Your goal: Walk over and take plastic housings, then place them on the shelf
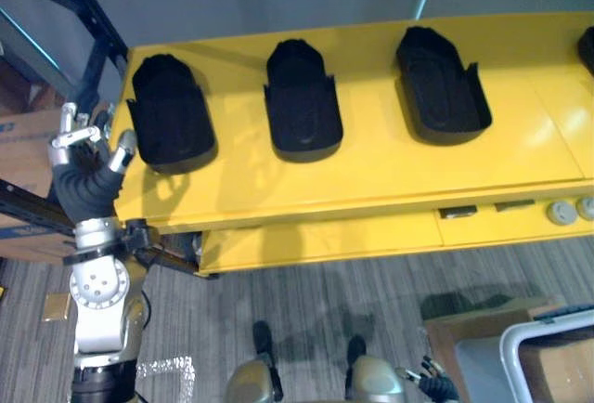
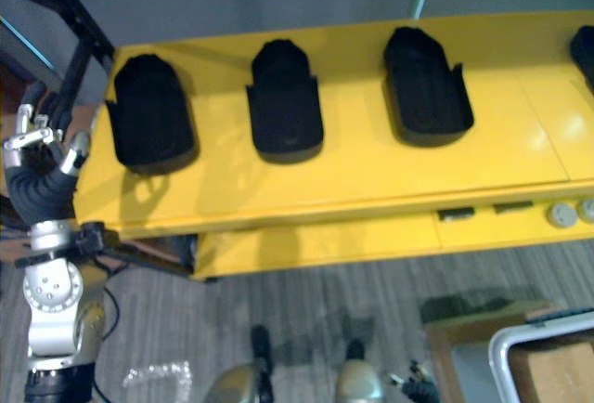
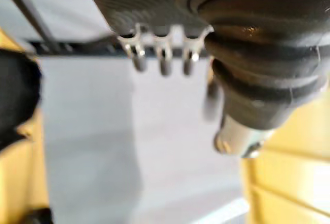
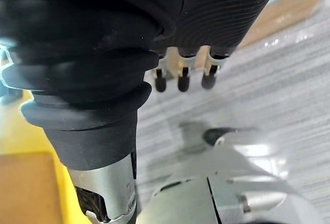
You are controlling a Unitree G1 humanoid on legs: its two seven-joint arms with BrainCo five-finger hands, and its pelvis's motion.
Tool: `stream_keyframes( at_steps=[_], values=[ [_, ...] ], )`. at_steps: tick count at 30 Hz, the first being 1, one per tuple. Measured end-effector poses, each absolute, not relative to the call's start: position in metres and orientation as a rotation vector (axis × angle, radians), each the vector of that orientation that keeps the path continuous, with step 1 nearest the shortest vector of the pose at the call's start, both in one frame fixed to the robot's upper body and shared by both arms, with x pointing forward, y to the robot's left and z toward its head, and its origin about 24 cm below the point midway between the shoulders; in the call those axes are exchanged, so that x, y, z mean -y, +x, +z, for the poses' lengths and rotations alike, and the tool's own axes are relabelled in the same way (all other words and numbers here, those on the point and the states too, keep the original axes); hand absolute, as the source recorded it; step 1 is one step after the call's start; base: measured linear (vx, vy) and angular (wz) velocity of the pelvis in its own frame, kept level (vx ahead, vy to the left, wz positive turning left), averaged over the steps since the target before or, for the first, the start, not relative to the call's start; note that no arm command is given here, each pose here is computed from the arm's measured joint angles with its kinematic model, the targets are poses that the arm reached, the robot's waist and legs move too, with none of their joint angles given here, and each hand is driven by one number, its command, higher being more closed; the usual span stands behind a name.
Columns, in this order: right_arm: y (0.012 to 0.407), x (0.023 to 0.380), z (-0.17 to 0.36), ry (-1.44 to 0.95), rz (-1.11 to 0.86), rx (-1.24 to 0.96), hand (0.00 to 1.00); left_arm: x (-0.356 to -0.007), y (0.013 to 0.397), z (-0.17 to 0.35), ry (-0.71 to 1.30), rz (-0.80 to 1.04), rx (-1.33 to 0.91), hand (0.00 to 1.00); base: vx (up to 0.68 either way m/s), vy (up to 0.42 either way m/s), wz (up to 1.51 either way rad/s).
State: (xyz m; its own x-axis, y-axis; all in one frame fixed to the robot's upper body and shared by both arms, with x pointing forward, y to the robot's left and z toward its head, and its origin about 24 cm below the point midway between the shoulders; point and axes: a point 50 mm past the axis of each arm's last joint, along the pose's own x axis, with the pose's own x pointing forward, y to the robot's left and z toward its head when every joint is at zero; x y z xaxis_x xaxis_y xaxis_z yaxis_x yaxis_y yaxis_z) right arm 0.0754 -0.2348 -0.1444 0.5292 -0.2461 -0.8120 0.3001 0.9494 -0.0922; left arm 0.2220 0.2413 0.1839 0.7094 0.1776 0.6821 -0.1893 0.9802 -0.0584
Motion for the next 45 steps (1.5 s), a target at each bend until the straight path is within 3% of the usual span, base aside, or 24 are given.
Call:
stream_keyframes(
  at_steps=[5, 12, 17, 24, 45],
  values=[
    [0.064, 0.235, -0.147, 0.078, -0.356, -0.984, 0.0, -0.233, 0.224, 0.179, -0.035, 0.143, 0.721, 0.0, 0.0, -0.002, -0.04],
    [0.053, 0.231, -0.151, 0.108, -0.398, -1.021, 0.0, -0.214, 0.245, 0.14, -0.079, 0.023, 0.452, 0.0, -0.02, 0.007, -0.22],
    [0.049, 0.231, -0.152, 0.113, -0.407, -1.028, 0.0, -0.217, 0.271, 0.113, -0.102, 0.063, 0.285, 0.0, -0.01, 0.007, -0.18],
    [0.05, 0.23, -0.152, 0.15, -0.426, -1.019, 0.0, -0.226, 0.296, 0.11, -0.138, 0.127, 0.227, 0.0, 0.03, 0.01, -0.1],
    [0.06, 0.222, -0.149, 0.177, -0.393, -0.99, 0.0, -0.247, 0.315, 0.091, -0.121, 0.317, 0.064, 0.0, 0.01, 0.005, -0.03]
  ],
)
